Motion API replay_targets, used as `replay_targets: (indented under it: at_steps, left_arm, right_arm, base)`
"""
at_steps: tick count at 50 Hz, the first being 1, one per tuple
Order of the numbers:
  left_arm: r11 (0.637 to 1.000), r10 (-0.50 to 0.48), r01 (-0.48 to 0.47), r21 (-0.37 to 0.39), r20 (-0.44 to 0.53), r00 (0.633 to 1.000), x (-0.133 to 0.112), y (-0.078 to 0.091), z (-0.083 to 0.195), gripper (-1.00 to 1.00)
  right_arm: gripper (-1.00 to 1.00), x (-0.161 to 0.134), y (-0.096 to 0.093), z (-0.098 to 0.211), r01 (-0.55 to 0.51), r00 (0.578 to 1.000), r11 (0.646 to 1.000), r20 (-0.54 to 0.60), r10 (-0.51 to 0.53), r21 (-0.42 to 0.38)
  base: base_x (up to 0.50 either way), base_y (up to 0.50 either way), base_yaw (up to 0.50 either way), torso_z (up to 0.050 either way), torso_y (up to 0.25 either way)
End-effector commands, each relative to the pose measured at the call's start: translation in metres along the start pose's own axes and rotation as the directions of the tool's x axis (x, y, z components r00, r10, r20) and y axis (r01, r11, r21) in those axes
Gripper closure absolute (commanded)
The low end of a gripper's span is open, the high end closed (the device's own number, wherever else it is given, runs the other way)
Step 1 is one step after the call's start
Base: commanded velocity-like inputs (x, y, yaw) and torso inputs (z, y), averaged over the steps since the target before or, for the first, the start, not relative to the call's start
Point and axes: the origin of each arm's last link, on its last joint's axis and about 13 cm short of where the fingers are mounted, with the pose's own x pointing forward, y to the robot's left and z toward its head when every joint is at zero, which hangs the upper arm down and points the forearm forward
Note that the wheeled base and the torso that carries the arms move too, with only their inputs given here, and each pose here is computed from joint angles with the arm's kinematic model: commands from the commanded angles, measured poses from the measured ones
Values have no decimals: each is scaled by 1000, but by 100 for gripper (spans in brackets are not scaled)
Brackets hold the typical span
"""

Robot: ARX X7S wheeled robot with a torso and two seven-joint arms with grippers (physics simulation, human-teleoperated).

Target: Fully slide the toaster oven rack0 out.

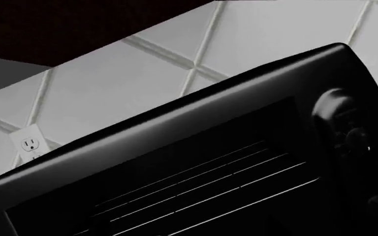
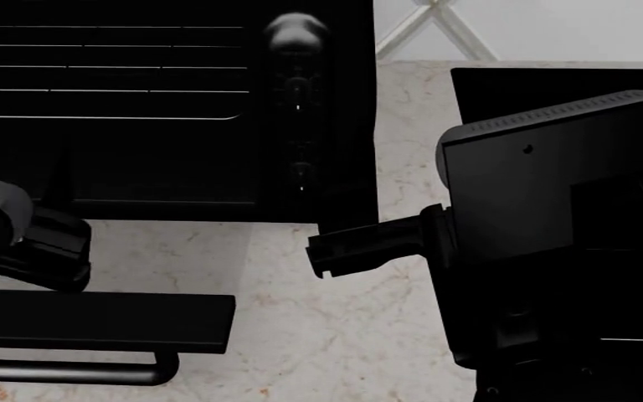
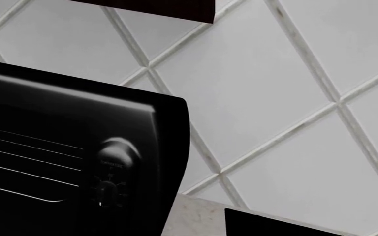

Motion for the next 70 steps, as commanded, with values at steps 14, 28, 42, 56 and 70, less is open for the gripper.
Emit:
replay_targets:
  at_steps: [14,28,42,56,70]
  left_arm:
    - [835,-80,170,524,-190,979,50,-4,3,-100]
    - [774,-79,219,594,-252,964,83,-2,-9,-100]
    - [784,-85,255,565,-310,947,131,-1,-43,-100]
    - [788,-51,230,570,-313,948,154,2,-54,100]
    - [775,-64,188,604,-221,973,107,-4,-39,100]
  right_arm:
    - [-100,-1,-3,1,3,1000,1000,1,-3,-11]
    - [-100,-1,-4,-1,8,1000,1000,0,-8,-10]
    - [-100,5,-1,-7,2,1000,1000,-15,-2,-14]
    - [-100,9,0,-11,-1,1000,1000,-27,1,-19]
    - [-100,9,1,-8,-12,1000,1000,-19,11,-17]
  base:
    - [0,0,0,0,0]
    - [0,0,0,0,0]
    - [0,0,0,0,0]
    - [0,0,0,0,0]
    - [0,0,0,0,0]
